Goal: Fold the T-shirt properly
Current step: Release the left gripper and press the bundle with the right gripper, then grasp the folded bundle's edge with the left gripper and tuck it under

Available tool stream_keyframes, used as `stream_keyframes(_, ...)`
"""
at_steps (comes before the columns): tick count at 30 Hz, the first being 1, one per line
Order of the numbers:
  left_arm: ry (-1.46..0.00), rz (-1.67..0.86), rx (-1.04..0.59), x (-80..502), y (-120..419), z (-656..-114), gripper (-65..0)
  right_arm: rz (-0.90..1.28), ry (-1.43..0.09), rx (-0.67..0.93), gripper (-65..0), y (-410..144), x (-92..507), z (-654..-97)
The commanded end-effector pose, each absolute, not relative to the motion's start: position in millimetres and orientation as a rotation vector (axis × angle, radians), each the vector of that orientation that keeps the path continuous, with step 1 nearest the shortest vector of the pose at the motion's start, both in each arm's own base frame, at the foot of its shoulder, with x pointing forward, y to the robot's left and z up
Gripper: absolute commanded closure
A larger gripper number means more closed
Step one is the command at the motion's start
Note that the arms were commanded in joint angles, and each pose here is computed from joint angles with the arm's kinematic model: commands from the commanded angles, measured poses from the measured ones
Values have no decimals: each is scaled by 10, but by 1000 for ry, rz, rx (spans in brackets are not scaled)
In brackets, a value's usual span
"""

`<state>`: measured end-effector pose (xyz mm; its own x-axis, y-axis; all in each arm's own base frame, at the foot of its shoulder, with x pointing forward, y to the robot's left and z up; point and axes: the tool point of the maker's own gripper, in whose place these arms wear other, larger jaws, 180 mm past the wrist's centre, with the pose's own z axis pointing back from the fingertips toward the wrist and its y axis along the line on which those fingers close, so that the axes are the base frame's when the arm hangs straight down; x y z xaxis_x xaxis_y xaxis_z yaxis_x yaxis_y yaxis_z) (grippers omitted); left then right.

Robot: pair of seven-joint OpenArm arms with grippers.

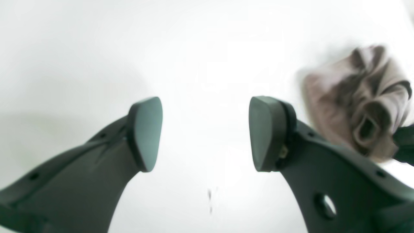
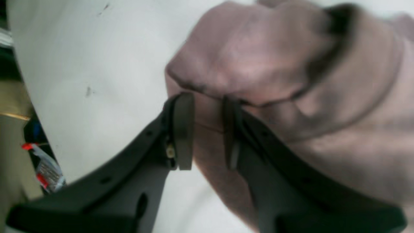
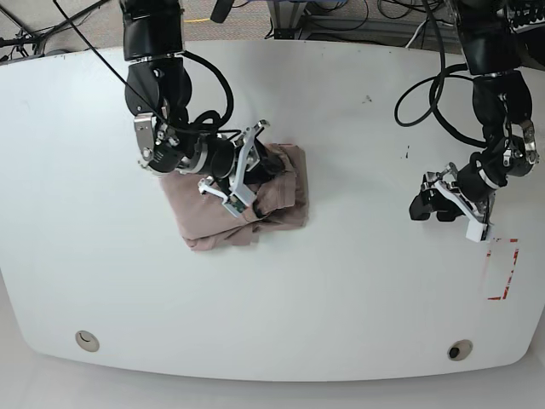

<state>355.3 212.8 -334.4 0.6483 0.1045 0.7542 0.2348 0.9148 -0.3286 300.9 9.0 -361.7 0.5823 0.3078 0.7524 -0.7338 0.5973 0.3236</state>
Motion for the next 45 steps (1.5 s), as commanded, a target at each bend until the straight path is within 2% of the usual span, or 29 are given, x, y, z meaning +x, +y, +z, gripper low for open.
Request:
stream_keyframes(1, -963, -123, -431, 3623, 2068, -3043, -390, 669, -756, 733, -144, 227, 3188, -3483)
stream_keyframes(7, -949, -169, -450, 3487, 1861, -3078, -390, 638, -729, 769, -143, 368, 3488, -3499)
stream_keyframes(13, -924, -230, -482, 3435, 1614, -3115, -390, 711, -819, 717, -144, 318, 3560, -3139)
stream_keyframes(19, -866, -322, -574, 3337, 1080, -3235, -390, 682, -897, 591, -144, -162, 3618, -2885)
stream_keyframes(25, -862, -407, -662, 3362, 503, -3178, -390, 585, -890, 455, -143, -902, 3743, -2959)
stream_keyframes(34, -868, -584, -654, 3324, -439, -3129, -390, 482, -864, 419, -144, -1441, 3932, -3170)
stream_keyframes(41, -891, -724, -547, 3236, -922, -3267, -390, 485, -825, 502, -140, -1245, 4079, -3497)
stream_keyframes(45, -853, -768, -472, 3138, -888, -3457, -390, 447, -832, 539, -138, -1217, 4069, -3652)
